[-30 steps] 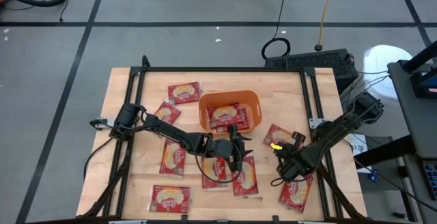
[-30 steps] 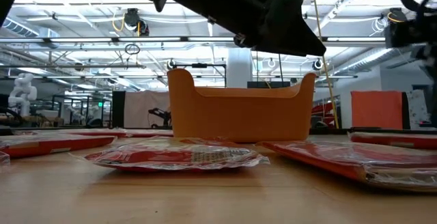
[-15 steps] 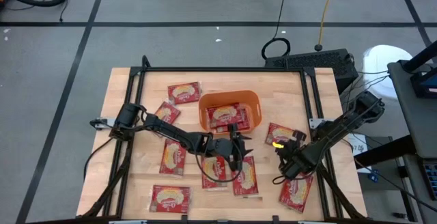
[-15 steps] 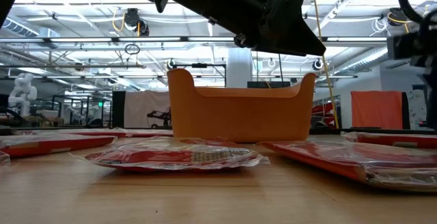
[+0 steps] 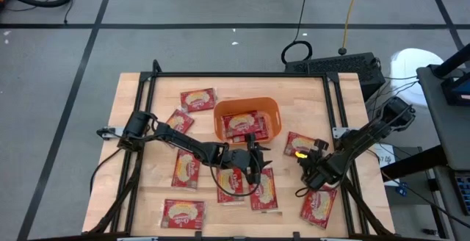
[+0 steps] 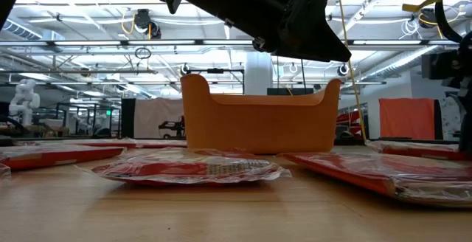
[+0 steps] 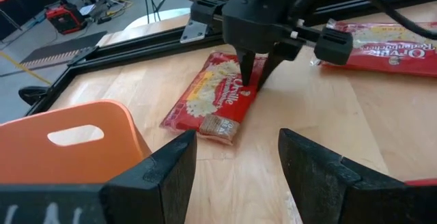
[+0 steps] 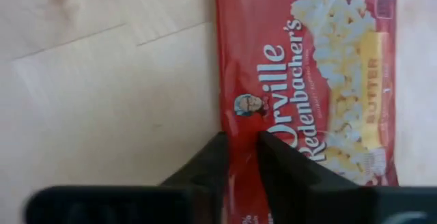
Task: Sort popcorn bags into baskets
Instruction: Put the red popcorn bag into the orange bin
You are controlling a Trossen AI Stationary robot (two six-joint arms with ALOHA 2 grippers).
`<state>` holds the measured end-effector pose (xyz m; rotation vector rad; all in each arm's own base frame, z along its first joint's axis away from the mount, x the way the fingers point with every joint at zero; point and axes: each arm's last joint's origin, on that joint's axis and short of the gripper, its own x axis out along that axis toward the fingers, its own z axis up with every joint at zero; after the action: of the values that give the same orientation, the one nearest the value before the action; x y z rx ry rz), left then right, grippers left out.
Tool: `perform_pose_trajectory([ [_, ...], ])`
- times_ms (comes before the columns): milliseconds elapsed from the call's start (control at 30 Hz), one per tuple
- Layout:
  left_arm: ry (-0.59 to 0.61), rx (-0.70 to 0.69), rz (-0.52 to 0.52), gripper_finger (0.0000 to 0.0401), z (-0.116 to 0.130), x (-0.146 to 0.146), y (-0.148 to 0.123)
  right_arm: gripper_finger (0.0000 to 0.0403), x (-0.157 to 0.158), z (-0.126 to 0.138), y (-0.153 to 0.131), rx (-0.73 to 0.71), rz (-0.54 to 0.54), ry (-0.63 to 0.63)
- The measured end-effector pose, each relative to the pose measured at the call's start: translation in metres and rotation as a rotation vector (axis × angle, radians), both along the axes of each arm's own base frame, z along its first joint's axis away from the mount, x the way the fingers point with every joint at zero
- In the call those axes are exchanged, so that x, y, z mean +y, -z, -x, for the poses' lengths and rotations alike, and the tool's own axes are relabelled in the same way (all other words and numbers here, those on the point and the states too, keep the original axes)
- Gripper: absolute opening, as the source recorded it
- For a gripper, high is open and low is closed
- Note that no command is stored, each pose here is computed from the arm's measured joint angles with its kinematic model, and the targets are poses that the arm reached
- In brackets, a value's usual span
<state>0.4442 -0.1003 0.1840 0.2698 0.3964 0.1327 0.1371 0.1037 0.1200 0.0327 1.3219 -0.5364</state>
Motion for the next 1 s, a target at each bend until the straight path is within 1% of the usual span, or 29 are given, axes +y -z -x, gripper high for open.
perform_pose_trajectory([
  [67,0.011,0.003,-0.009,0.0211,0.000,0.000,0.000,0.0019,0.002,-0.003,-0.004,-0.013,0.015,-0.004],
  [100,0.017,0.004,-0.009,0.0211,0.000,0.001,0.000,0.0011,0.002,-0.004,-0.006,-0.009,0.020,-0.007],
  [167,0.027,0.006,-0.005,0.0211,-0.001,0.002,0.000,0.0010,0.004,-0.006,-0.013,-0.002,0.018,-0.014],
  [333,0.031,-0.003,0.001,0.0212,-0.003,0.008,-0.001,0.0002,0.006,-0.015,-0.032,-0.037,-0.022,-0.030],
  [433,0.109,-0.025,-0.019,0.0212,-0.004,0.007,-0.003,0.0001,0.006,-0.019,-0.041,-0.073,-0.049,-0.039],
  [500,0.163,-0.040,-0.055,0.0212,-0.007,0.005,0.001,0.0000,0.006,-0.021,-0.047,-0.090,-0.064,-0.055],
  [600,0.207,-0.025,-0.130,0.0220,-0.009,-0.003,0.014,0.0000,0.006,-0.024,-0.057,-0.123,-0.087,-0.075],
  [733,0.235,-0.059,-0.208,0.0255,-0.011,-0.016,0.026,0.0000,0.005,-0.026,-0.065,-0.165,-0.115,-0.087],
  [867,0.215,-0.075,-0.254,0.0292,-0.015,-0.021,0.046,0.0000,0.005,-0.027,-0.068,-0.189,-0.130,-0.109],
  [1000,0.151,-0.044,-0.331,0.0300,-0.024,-0.016,0.062,0.0000,0.007,-0.029,-0.068,-0.200,-0.142,-0.129],
])
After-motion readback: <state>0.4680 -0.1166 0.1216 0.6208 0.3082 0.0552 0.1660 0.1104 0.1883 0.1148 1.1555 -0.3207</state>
